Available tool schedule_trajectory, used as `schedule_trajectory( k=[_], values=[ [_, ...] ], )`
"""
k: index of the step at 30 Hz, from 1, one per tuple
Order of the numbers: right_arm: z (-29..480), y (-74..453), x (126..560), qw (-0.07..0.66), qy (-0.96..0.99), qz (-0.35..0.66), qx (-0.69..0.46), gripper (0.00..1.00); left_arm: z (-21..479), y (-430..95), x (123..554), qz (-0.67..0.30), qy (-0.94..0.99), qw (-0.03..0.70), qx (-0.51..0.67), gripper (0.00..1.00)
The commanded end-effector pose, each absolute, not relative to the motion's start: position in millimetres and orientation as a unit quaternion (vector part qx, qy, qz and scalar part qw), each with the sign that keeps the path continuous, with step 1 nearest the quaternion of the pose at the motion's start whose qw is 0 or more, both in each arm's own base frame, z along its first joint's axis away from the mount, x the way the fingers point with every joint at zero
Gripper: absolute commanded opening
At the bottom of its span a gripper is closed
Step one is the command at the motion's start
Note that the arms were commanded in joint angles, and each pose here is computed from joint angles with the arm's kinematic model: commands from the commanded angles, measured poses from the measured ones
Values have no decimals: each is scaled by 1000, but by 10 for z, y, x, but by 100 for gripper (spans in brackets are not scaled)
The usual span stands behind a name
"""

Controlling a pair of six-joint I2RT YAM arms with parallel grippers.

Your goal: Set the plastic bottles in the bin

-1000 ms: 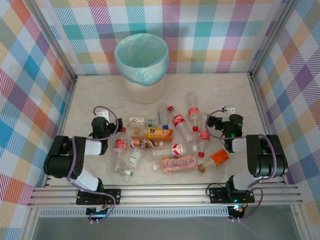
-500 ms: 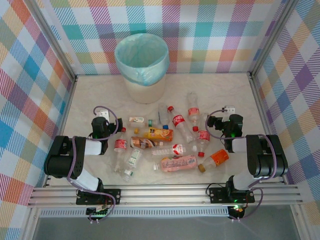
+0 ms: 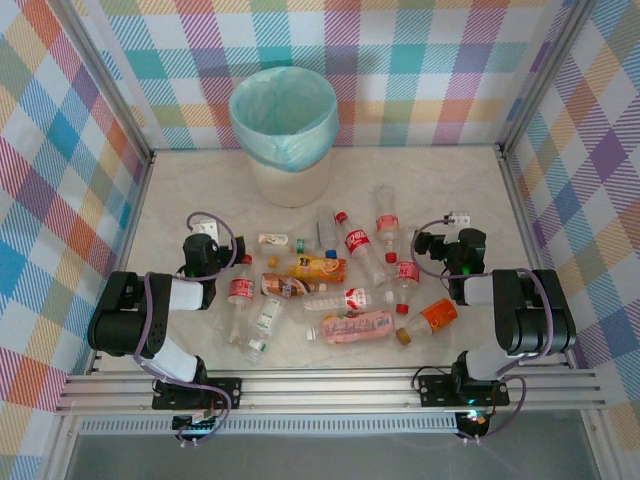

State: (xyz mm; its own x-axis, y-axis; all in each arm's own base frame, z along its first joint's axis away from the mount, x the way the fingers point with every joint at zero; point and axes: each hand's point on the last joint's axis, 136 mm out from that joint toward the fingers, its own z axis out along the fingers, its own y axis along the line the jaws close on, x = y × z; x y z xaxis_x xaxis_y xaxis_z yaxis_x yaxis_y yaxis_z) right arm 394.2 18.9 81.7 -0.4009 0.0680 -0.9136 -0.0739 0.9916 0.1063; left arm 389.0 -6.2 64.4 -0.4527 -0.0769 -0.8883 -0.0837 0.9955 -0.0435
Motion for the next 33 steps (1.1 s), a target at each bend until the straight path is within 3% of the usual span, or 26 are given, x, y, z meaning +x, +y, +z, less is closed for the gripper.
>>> schedule_trajectory(
  k=[1, 10, 18, 25, 29, 33],
  values=[
    [978, 187, 3967, 562, 825, 61, -8, 99, 854, -68, 3987, 3, 838, 544, -49, 100],
    [1643, 120, 3756, 531, 844, 70, 45, 95, 1360, 2, 3822, 23, 825, 561, -65, 98],
    [2132, 324, 3356, 451, 871, 162, 109, 90, 2107, -129, 3464, -23, 808, 582, -87, 96],
    [1894, 629, 2906, 318, 918, 216, 101, 82, 2610, -618, 2982, -140, 787, 599, -51, 88],
    [1663, 700, 2782, 260, 934, 223, 105, 75, 2683, -1100, 2759, -218, 785, 579, 8, 85],
    [1487, 817, 2791, 221, 945, 224, 89, 73, 2659, -1489, 2622, -228, 797, 556, 65, 84]
  ],
)
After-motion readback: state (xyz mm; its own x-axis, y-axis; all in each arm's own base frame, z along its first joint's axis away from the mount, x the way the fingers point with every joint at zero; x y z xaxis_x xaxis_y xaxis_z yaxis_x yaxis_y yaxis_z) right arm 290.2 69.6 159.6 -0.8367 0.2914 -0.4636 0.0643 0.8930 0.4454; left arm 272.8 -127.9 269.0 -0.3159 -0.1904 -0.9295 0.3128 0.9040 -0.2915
